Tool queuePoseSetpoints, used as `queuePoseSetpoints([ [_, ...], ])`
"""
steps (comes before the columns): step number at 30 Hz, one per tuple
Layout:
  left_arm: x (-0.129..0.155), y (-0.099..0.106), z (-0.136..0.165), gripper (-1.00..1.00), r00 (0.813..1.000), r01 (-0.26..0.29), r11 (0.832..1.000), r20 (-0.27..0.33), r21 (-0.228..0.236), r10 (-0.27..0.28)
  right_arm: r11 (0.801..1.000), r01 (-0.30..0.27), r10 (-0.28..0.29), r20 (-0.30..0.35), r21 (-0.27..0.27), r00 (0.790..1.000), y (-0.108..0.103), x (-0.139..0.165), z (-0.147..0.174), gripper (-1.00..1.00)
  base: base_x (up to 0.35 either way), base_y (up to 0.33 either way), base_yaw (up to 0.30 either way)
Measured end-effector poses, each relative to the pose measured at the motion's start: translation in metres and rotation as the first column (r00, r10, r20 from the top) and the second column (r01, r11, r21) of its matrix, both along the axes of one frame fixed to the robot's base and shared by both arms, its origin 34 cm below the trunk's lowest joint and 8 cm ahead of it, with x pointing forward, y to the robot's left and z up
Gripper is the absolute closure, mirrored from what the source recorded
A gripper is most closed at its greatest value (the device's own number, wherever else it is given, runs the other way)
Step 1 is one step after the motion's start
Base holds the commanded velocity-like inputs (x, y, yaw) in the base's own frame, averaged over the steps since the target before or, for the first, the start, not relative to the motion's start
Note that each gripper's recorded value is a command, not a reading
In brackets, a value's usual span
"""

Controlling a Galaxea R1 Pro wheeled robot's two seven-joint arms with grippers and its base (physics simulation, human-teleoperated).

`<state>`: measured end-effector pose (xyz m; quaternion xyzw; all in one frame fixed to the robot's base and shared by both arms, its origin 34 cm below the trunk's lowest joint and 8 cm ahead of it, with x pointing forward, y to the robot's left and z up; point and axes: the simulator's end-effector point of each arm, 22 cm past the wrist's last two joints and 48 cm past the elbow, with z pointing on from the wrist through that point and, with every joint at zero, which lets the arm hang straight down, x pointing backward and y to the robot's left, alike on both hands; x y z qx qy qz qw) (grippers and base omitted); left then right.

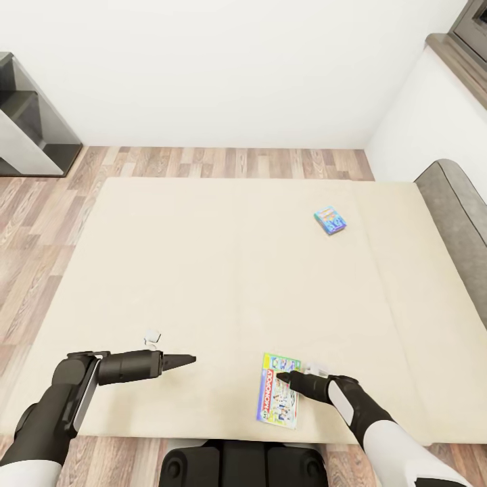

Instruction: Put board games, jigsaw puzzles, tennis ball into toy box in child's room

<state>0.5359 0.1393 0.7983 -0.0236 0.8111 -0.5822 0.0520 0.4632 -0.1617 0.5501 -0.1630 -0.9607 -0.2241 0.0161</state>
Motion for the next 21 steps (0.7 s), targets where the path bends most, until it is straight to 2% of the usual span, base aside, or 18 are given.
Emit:
queuePoseSetpoints([
  [11,0.000,0.000,0.000,-1.00,1.000,0.000,1.000,0.000,-0.001,0.000,1.000,-0.001,0.001,-0.001,0.003,1.000,0.005,0.000,0.000,-1.00,0.000,0.039,0.000],
  [21,0.000,0.000,0.001,-1.00,1.000,-0.001,1.000,0.000,-0.003,0.001,1.000,-0.010,0.010,0.001,0.024,1.000,0.020,-0.001,0.002,-1.00,0.000,0.000,0.000],
])
